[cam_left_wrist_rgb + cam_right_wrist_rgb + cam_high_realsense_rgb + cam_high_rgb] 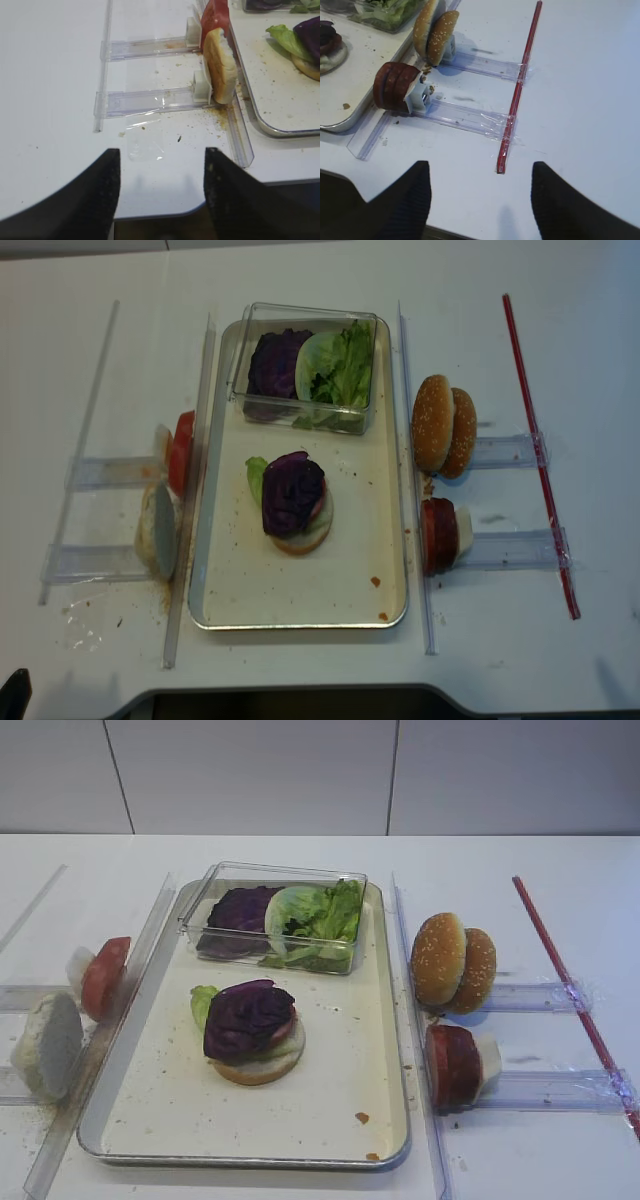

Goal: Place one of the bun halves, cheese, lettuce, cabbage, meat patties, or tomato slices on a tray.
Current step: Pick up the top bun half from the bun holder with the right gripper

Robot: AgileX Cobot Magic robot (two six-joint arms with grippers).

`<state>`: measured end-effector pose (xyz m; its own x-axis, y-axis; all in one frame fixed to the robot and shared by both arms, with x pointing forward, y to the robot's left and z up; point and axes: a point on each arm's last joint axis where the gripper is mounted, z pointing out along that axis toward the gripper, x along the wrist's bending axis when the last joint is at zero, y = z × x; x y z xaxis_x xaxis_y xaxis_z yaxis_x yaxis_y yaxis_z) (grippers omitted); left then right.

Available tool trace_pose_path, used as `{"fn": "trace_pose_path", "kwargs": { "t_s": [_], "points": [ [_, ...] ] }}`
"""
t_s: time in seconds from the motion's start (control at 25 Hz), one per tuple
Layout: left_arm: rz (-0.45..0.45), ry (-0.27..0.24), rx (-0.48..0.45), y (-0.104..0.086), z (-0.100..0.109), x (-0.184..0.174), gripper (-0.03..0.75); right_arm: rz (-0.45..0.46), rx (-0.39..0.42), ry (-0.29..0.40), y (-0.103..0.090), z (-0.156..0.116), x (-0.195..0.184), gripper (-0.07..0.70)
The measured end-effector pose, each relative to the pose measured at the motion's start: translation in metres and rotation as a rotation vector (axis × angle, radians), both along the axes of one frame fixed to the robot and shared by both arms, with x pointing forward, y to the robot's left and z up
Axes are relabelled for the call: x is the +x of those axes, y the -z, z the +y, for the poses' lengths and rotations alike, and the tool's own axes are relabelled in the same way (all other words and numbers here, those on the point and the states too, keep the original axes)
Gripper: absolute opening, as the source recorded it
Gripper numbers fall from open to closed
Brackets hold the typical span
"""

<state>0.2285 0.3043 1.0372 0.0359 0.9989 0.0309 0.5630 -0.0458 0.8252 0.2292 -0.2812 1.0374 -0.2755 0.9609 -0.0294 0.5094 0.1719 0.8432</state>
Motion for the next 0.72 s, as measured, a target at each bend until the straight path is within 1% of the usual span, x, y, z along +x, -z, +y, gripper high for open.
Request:
{"fn": "trace_pose_path", "kwargs": {
  "t_s": [0.36, 0.6, 0.72],
  "points": [
    [0.0, 0.0, 0.0, 0.0, 0.0, 0.0, 0.361, 0.0, 0.003, -0.002, -0.0001, 0.0003, -0.0001, 0.455],
    [0.0, 0.0, 0.0, 0.0, 0.0, 0.0, 0.361, 0.014, 0.064, 0.033, -0.0003, 0.0007, 0.0, 0.455],
    [0.0, 0.0, 0.0, 0.0, 0.0, 0.0, 0.361, 0.062, 0.089, 0.049, -0.001, 0.0011, 0.0067, 0.455]
  ]
}}
